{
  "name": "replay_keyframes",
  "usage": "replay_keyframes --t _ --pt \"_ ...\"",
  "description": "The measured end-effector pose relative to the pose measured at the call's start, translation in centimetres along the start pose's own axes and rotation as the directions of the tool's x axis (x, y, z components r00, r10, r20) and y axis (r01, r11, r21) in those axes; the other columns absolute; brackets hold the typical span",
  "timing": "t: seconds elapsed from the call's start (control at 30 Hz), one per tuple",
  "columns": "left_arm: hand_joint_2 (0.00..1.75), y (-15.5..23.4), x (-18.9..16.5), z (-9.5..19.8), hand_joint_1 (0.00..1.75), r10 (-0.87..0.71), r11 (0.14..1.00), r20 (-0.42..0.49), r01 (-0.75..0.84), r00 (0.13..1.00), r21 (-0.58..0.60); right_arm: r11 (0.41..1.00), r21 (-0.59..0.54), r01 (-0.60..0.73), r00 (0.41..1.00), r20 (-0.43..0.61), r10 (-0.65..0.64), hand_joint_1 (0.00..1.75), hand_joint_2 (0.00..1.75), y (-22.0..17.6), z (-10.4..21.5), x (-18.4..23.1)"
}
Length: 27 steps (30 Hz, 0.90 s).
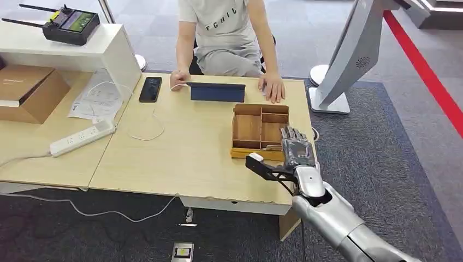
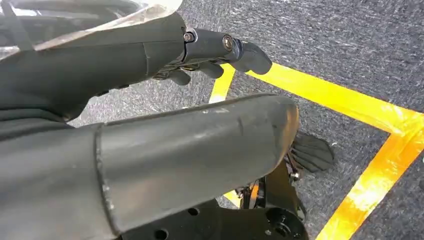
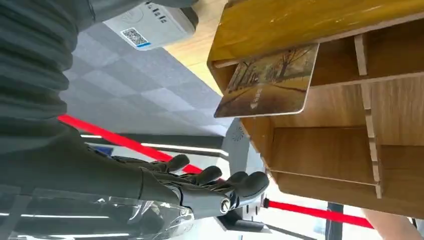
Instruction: Pass the card to the sensor for recognition and then transmit it.
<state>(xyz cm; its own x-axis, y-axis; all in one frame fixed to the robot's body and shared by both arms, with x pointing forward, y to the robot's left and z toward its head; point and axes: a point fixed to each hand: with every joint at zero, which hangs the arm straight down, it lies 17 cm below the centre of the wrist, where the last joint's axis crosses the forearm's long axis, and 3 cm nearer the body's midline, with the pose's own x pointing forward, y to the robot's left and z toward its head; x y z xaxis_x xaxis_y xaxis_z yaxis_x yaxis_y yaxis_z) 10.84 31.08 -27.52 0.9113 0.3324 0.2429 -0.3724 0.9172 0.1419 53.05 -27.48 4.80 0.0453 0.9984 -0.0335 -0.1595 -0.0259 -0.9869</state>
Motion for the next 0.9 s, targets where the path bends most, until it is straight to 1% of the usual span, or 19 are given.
replay_keyframes --t 0.9 --pt "0.00 -0.25 0.13 0.04 0.00 0.001 1.000 0.007 0.000 1.000 -0.014 1.000 0.006 -0.003 1.000 0.010 0.003 0.00 1.75 0.29 0.19 0.56"
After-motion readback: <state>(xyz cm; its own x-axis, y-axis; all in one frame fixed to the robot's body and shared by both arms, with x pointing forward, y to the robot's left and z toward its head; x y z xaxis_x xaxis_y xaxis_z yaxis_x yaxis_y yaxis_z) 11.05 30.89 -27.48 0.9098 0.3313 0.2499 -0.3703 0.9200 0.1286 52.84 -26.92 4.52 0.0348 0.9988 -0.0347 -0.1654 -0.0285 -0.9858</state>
